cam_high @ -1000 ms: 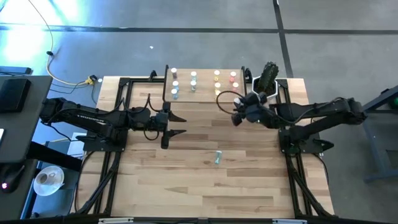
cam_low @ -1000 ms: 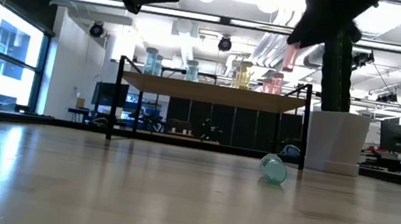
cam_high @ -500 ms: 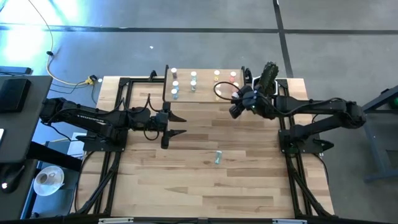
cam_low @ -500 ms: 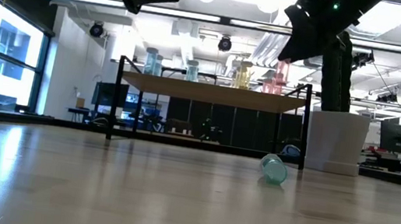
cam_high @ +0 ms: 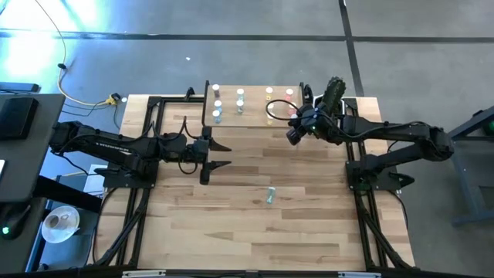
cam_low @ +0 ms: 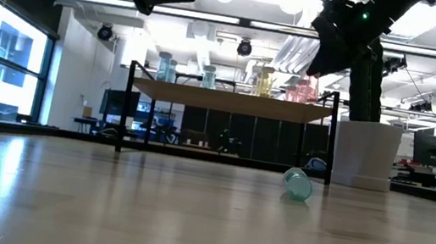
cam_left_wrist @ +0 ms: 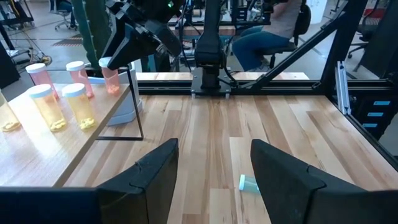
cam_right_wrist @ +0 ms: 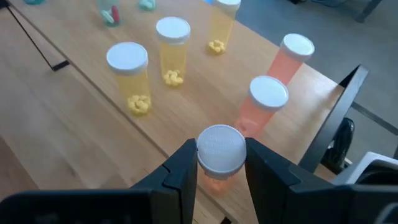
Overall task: Pick and place medicine bottles onto shelf by color
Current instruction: Put the pink pill bottle on the shelf aligned with the other pink pill bottles
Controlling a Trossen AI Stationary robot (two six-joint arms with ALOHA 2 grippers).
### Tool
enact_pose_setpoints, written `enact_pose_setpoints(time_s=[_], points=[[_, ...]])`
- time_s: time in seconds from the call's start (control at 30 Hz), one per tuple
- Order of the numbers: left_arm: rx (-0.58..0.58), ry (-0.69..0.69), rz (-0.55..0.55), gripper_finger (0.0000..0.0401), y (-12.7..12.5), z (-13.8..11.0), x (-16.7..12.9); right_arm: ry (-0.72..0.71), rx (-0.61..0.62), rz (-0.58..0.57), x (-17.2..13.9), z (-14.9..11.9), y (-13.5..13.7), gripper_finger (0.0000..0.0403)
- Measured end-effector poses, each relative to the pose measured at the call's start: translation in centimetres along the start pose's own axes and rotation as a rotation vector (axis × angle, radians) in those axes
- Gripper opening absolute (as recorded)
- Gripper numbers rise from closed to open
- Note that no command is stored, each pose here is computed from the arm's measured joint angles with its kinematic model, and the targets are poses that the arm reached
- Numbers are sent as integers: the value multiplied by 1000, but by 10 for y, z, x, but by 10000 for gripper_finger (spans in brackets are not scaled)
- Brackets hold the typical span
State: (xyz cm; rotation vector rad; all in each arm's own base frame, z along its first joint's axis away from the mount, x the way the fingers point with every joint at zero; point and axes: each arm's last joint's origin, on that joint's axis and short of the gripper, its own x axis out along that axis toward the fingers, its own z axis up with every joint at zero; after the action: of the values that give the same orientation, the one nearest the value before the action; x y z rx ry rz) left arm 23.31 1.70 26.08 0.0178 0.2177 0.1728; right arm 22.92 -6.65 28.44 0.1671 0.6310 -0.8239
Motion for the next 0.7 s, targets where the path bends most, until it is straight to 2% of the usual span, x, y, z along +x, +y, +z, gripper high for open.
enact_pose_setpoints(time_s=[0.7], points=[[0, 1, 0, 193, 0, 0, 0, 11, 24, -1, 10, 0, 5, 103]])
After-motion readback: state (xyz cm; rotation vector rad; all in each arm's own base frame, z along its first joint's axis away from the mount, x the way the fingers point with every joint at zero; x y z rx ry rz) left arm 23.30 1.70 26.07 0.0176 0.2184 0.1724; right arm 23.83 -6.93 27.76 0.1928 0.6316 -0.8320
